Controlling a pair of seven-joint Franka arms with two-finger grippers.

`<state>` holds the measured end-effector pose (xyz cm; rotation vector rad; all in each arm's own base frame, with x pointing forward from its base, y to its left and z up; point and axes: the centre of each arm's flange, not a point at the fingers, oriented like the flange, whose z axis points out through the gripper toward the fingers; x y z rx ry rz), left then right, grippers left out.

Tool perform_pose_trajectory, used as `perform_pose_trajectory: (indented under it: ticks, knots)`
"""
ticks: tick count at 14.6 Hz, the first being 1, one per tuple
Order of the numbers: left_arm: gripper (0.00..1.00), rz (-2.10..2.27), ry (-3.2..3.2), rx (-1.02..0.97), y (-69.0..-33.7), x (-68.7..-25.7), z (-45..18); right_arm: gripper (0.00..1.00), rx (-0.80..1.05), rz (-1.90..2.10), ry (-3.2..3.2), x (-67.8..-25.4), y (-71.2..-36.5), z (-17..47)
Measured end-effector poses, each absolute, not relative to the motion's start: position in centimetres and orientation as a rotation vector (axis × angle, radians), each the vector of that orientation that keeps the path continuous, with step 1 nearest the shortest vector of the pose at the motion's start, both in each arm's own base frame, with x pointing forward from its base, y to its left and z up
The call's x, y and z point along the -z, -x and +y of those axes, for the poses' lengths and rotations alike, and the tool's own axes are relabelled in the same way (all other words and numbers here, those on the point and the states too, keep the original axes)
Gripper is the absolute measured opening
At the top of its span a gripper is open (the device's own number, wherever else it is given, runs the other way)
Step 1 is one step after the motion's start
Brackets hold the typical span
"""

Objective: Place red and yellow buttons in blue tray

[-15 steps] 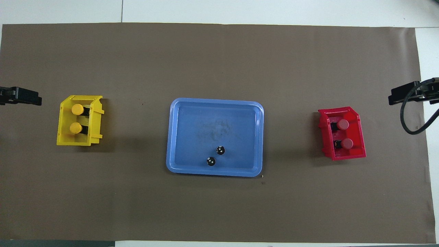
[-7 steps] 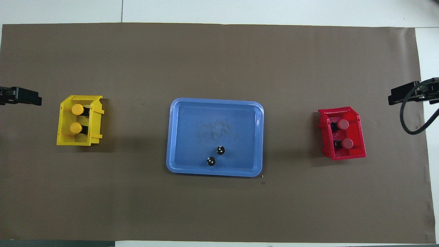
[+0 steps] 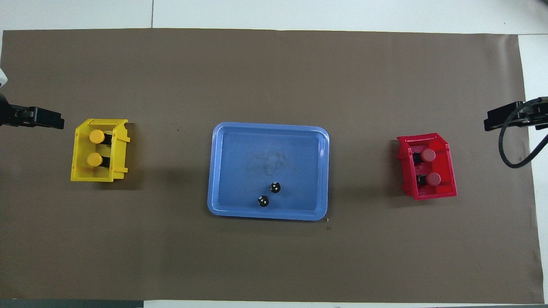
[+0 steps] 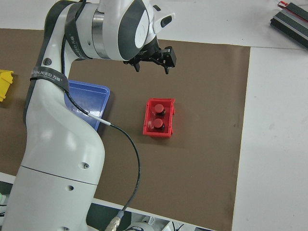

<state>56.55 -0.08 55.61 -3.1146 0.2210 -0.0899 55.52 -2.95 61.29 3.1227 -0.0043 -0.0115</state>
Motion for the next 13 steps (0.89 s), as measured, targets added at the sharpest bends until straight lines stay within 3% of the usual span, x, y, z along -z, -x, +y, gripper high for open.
perform_pose_trajectory:
  ticks: [3, 9, 13]
  knots:
    - [1.00, 0.203, 3.116, 0.082, -56.5, -55.6, 0.6, 0.93, -0.048, 0.010, -3.138, -58.5, -55.7, -2.3]
    - [1.00, 0.229, 3.114, 0.105, -56.2, -56.4, -0.3, 0.79, -0.047, 0.055, -3.143, -46.8, -54.8, -0.5]
    - [1.00, 0.230, 3.113, 0.116, -56.0, -56.9, -0.4, 0.72, -0.055, 0.050, -3.143, -41.8, -54.9, -0.9]
